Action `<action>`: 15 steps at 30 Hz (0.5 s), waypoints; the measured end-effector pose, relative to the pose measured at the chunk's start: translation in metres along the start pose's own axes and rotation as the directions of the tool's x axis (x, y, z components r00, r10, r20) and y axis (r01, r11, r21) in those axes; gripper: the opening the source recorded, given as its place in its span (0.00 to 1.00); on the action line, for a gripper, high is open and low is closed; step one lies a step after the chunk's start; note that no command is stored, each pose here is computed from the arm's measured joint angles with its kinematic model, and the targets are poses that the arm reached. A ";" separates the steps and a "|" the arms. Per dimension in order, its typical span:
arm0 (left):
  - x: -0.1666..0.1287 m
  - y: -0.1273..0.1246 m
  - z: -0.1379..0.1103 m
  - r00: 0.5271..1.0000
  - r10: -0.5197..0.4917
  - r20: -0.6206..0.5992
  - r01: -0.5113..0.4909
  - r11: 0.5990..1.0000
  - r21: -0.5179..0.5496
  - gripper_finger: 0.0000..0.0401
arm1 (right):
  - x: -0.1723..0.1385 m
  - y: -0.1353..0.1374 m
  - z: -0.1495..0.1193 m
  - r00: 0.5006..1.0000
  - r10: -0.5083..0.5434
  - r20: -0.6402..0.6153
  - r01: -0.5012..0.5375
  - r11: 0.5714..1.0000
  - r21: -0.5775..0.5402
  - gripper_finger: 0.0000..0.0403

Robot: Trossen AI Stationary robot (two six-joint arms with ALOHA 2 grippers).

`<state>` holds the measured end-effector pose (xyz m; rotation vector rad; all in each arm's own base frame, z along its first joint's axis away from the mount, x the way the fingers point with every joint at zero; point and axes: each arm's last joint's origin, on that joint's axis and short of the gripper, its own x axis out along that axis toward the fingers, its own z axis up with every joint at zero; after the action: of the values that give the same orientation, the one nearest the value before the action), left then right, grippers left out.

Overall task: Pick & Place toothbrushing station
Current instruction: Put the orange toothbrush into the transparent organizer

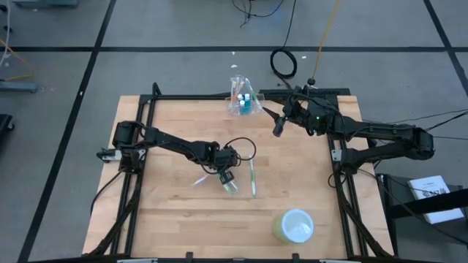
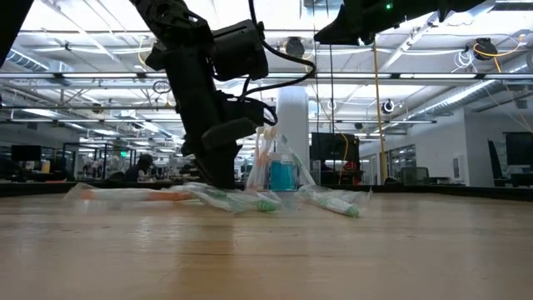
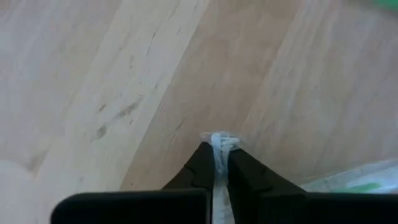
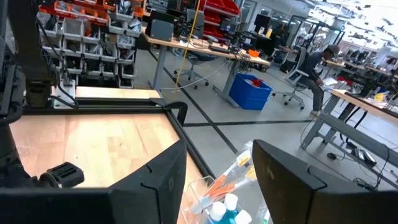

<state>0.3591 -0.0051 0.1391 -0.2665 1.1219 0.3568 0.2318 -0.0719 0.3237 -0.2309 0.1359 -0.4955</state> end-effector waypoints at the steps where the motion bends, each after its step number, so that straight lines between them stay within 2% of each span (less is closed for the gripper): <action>1: -0.005 -0.001 0.003 1.000 -0.008 0.030 0.008 1.000 0.013 0.03 | 0.000 0.000 0.000 1.000 0.001 -0.004 -0.001 1.000 0.000 0.44; 3: -0.024 -0.003 0.015 0.991 -0.044 0.129 0.040 0.999 0.036 0.02 | 0.000 0.000 -0.001 1.000 0.001 -0.006 -0.001 1.000 0.000 0.44; 6: -0.057 -0.005 0.030 0.952 -0.086 0.292 0.069 0.995 0.068 0.02 | 0.000 0.000 -0.001 1.000 0.002 -0.007 -0.002 1.000 0.000 0.44; 9: -0.081 -0.005 0.034 0.916 -0.061 0.397 0.020 0.994 0.106 0.02 | 0.000 0.000 -0.001 1.000 0.003 -0.014 -0.003 1.000 0.006 0.44; 13: -0.118 -0.006 0.040 0.833 -0.042 0.552 -0.037 0.991 0.132 0.02 | -0.005 -0.001 -0.001 0.999 0.008 -0.031 -0.008 1.000 0.009 0.44; 15: -0.125 -0.006 0.041 0.801 -0.028 0.599 -0.073 0.987 0.144 0.02 | -0.009 -0.002 -0.001 0.999 0.011 -0.040 -0.010 1.000 0.021 0.44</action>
<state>0.3473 -0.0127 0.2700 0.0134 0.5158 0.3371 0.2234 -0.0695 0.3242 -0.2001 0.1713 -0.4907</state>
